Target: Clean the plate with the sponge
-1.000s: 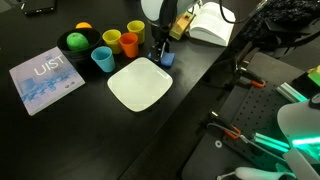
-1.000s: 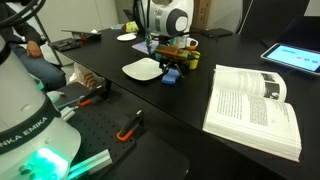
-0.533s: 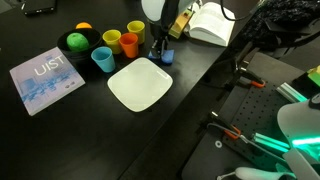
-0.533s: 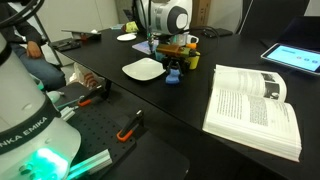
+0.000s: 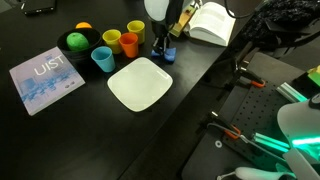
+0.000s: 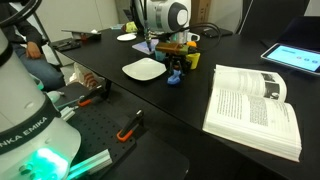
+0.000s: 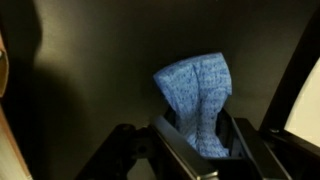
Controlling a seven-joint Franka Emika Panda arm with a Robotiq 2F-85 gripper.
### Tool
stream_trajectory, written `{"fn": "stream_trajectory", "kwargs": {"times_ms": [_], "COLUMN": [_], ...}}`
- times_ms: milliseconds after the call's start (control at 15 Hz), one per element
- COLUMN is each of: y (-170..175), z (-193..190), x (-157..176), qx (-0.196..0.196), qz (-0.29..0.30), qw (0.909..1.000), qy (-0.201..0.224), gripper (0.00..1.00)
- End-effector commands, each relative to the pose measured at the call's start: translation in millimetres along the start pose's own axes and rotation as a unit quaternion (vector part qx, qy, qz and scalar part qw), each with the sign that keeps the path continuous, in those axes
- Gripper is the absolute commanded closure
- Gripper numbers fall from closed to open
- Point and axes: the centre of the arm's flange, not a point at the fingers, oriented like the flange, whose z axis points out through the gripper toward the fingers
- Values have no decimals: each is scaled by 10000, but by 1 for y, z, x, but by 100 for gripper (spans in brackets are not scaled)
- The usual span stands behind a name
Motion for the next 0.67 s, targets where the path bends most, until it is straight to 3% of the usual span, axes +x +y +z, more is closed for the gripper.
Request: {"fn": "stream_trajectory", "kwargs": {"times_ms": [0,267,600], "y": [6,-11,-91], "z": [-23,-55,-54], "x": [-14,-18,-29], "qx": [-247,-418,-310], "qz": [310,401,272], "qw": [9991,9983,9990], "qy": [-135,35,155], "gripper": [85,89,89]}}
